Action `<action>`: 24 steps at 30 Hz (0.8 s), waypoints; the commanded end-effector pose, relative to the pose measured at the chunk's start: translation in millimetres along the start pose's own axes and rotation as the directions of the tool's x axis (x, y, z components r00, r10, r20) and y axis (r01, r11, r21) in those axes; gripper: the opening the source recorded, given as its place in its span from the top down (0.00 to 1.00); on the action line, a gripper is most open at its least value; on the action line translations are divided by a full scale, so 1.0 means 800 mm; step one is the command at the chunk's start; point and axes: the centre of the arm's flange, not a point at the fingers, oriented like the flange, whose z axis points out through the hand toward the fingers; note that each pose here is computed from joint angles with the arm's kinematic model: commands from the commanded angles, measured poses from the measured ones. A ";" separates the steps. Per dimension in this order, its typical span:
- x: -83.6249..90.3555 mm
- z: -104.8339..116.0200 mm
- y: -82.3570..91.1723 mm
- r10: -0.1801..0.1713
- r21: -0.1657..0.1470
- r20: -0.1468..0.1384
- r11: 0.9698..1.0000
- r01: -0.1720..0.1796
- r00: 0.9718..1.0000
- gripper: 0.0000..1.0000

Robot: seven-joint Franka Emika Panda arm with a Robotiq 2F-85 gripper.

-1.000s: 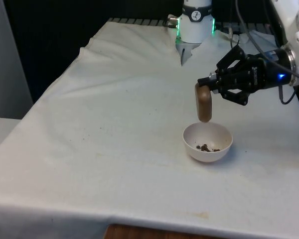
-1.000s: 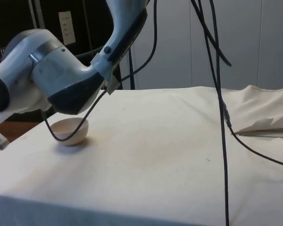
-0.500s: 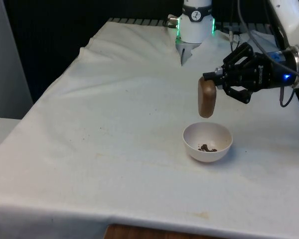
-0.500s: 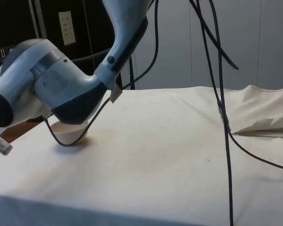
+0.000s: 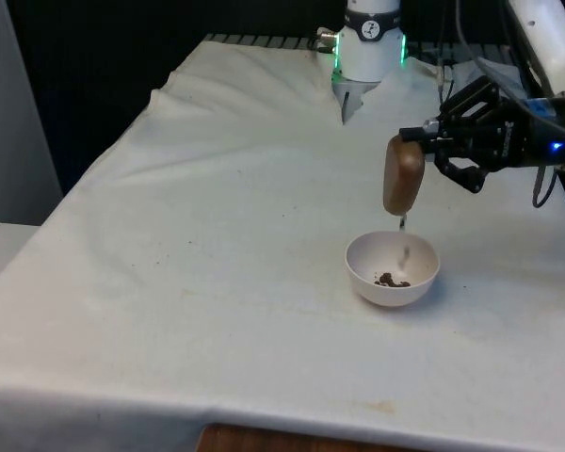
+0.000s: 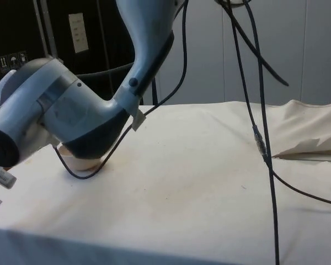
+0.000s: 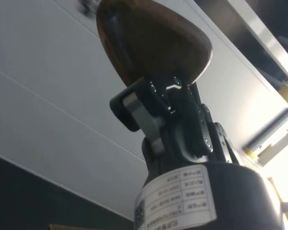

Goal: Pour the coffee beans from the cup into the bowl.

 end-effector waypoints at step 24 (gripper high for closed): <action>-0.001 -0.013 0.001 0.010 -0.040 -0.018 0.999 -0.010 1.000 1.00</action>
